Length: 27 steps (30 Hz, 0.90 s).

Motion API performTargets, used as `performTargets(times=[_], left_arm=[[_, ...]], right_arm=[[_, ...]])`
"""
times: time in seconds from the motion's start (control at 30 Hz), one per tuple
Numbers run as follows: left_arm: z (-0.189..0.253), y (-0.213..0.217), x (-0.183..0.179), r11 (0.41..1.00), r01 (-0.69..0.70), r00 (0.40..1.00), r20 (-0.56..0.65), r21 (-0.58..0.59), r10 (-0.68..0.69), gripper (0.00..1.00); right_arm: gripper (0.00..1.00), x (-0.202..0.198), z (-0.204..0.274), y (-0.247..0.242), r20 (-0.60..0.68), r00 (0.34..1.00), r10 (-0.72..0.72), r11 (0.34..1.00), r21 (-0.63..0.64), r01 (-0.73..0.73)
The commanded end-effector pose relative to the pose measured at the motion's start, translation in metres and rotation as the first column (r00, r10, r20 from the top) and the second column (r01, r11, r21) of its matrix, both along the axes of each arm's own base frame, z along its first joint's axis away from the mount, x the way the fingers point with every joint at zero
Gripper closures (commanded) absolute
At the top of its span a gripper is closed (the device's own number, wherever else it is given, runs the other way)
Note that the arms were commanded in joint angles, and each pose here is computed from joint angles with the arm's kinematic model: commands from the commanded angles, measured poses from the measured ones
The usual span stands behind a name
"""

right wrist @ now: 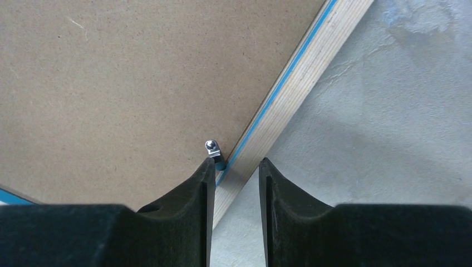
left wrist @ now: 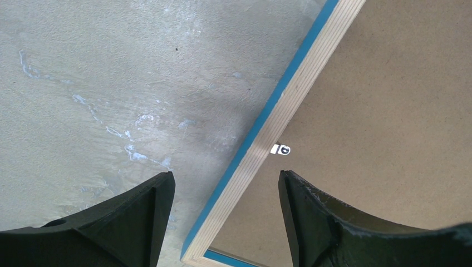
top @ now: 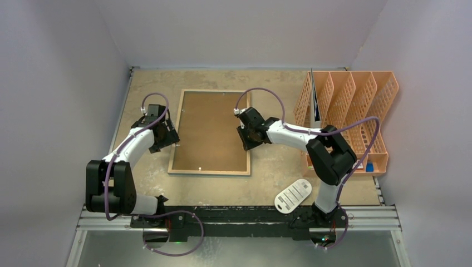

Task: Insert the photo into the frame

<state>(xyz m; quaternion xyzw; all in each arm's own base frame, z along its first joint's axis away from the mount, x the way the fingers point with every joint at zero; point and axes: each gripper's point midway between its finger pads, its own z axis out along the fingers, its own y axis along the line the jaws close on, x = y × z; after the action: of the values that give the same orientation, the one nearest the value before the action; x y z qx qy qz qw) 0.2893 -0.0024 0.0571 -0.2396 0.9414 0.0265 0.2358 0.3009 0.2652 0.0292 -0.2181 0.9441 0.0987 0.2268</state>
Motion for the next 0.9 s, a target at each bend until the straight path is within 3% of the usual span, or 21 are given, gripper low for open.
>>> performTargets(times=[0.0, 0.23, 0.4, 0.57, 0.87], left_arm=[[0.016, 0.004, 0.014, 1.000, 0.001, 0.999, 0.050, 0.012, -0.002, 0.28], [0.040, 0.020, 0.035, 0.995, -0.050, 0.994, 0.102, 0.087, 0.041, 0.26], [0.049, 0.018, 0.051, 0.997, -0.051, 0.988, 0.148, 0.065, 0.041, 0.25], [0.030, 0.018, 0.050, 0.998, -0.052, 0.992, 0.121, 0.043, 0.046, 0.25], [-0.012, -0.004, 0.037, 0.996, -0.002, 0.999, 0.036, -0.089, 0.005, 0.25]], right_arm=[[0.97, 0.034, 0.026, -0.008, 0.161, 0.985, -0.066, 0.997, -0.038, 0.073], [0.90, 0.046, 0.053, -0.009, 0.220, 0.969, -0.110, 0.992, -0.034, 0.120], [0.65, 0.038, 0.053, -0.002, 0.176, 0.978, -0.107, 0.994, 0.009, 0.108], [0.45, 0.023, 0.036, 0.005, 0.081, 0.995, -0.062, 0.998, 0.013, 0.061], [0.33, 0.014, 0.008, 0.003, -0.013, 0.997, -0.074, 0.997, -0.024, 0.073]])
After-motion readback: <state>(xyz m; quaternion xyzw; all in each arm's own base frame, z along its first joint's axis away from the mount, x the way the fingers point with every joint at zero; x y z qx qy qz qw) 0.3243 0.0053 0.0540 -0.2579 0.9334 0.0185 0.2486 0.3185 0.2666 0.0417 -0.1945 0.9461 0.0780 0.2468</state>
